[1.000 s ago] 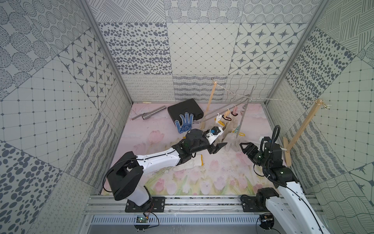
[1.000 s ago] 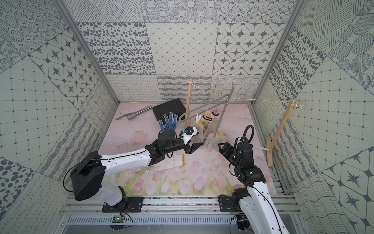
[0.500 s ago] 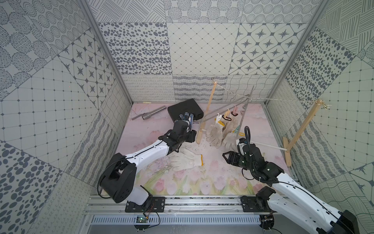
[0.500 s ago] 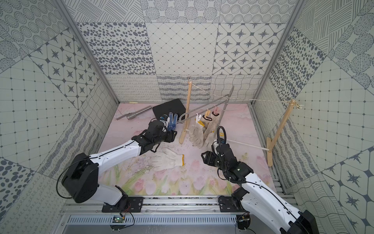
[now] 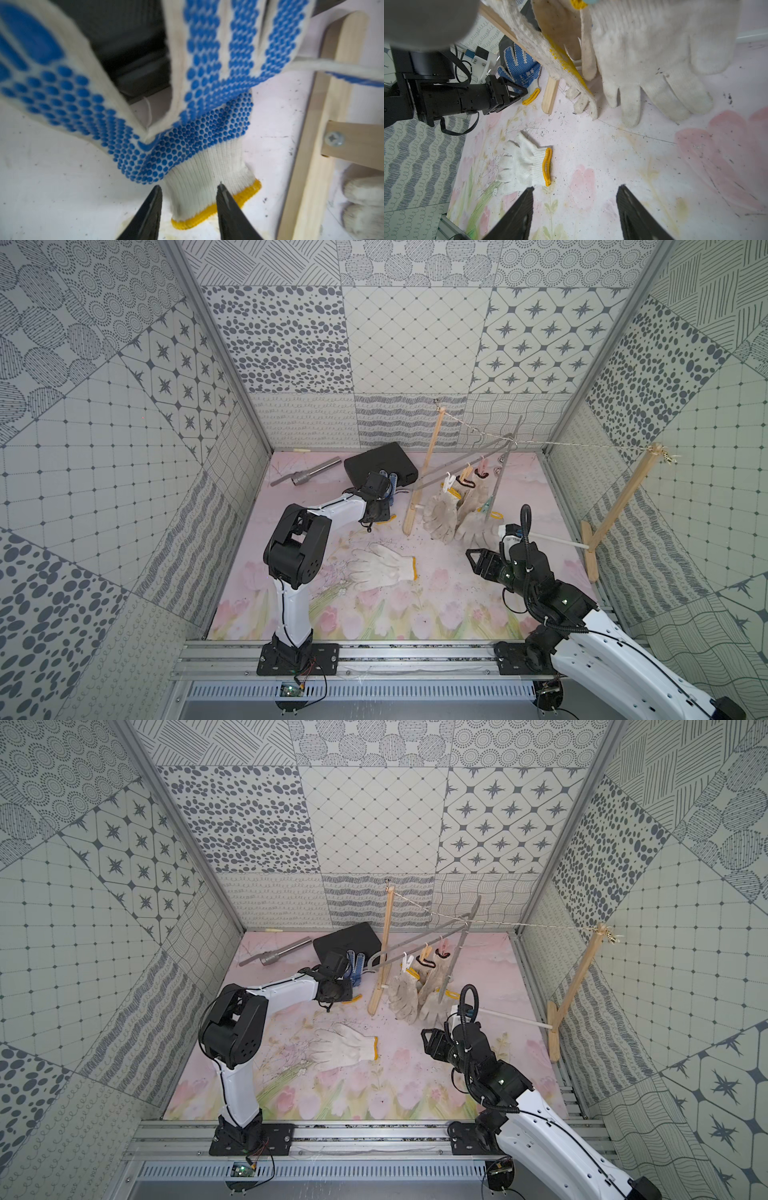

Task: Clip the gloves onto a hanger to dry
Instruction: Pick up the glove from the center of the board.

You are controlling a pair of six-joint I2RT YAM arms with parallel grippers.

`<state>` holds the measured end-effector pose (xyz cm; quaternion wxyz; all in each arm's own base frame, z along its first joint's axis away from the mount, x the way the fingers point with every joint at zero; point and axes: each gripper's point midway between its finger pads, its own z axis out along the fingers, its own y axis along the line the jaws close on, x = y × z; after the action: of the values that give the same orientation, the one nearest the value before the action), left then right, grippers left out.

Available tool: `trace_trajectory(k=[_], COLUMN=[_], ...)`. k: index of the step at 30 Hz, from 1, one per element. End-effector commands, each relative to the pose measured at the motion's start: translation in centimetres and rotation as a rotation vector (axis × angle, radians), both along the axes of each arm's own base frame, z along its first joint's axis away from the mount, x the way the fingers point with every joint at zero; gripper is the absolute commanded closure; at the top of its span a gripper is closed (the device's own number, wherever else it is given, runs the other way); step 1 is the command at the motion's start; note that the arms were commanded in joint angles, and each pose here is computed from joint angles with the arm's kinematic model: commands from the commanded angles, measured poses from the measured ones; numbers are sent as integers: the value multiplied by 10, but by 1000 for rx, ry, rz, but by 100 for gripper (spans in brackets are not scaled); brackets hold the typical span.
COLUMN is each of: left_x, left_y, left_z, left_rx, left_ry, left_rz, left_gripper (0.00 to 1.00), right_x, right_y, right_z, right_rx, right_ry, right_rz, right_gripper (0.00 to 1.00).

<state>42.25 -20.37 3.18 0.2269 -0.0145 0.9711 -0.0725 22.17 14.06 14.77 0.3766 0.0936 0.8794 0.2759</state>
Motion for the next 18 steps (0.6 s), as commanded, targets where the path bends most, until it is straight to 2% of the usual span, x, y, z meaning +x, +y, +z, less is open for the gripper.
trace_trajectory(k=[1,4,10,14,18], left_x=[-24,-26,-30,-41,-65], left_y=[18,17,11,8,-10], left_z=[-25,-32,-32,-1,58], left_rx=[68,68,37,-4,-53], left_ry=[141,162,172,123,25], left_rz=[37,25,0,-38,-161], left_gripper=[53,54,84,100,100], right_x=[3,5,7,5,4], right_y=[-3,-1,3,8,29], right_z=[-8,-8,-9,-8,-1], right_rx=[-19,-17,-17,-32,-18], right_ry=[5,3,7,-11,-83], right_rz=[-22,-20,-8,45,189], right_gripper=[34,33,33,33,33])
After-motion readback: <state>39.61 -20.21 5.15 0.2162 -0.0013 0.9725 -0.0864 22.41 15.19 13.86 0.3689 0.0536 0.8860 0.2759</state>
